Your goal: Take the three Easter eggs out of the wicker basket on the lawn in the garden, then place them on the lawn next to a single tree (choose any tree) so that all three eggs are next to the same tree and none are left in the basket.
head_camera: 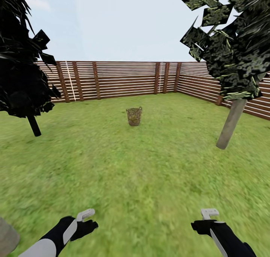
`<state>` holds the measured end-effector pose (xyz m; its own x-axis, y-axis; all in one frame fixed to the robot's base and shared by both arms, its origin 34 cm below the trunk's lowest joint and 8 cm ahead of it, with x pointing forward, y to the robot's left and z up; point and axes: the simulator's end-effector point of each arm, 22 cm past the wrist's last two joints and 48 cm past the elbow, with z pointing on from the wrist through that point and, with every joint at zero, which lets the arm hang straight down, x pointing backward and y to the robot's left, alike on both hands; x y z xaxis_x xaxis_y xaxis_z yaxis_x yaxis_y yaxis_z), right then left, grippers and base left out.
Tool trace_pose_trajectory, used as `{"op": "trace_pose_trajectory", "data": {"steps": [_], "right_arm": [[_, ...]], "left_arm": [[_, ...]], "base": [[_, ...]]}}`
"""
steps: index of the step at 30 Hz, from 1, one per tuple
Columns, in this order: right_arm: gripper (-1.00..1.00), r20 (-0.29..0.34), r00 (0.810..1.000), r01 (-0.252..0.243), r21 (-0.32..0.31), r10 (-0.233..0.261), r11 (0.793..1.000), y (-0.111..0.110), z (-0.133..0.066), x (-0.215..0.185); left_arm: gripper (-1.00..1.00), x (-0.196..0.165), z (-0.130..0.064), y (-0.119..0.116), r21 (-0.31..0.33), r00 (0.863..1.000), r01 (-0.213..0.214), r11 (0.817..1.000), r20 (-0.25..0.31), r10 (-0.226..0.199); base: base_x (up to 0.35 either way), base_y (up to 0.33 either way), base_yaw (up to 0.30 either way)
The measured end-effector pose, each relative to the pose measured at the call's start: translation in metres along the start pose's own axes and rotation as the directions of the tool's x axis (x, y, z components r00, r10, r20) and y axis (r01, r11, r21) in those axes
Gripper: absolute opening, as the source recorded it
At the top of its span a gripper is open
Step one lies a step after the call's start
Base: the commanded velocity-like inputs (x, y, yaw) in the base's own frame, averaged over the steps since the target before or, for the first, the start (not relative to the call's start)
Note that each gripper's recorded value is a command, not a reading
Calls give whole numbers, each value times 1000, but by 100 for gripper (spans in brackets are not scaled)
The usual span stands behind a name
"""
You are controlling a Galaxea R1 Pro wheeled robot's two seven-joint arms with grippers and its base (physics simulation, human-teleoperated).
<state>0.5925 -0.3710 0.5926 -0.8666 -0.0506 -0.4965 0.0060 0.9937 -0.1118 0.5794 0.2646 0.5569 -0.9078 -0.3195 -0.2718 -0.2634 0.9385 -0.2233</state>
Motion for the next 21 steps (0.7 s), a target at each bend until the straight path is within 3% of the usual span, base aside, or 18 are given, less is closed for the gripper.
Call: {"op": "trace_pose_trajectory", "data": {"steps": [21], "right_arm": [[100,0,1000,1,-1,-1,1000,1,0,0]], "left_arm": [[100,0,0,0,2,1000,3,1000,0,-3]], "base": [[338,0,0]]}}
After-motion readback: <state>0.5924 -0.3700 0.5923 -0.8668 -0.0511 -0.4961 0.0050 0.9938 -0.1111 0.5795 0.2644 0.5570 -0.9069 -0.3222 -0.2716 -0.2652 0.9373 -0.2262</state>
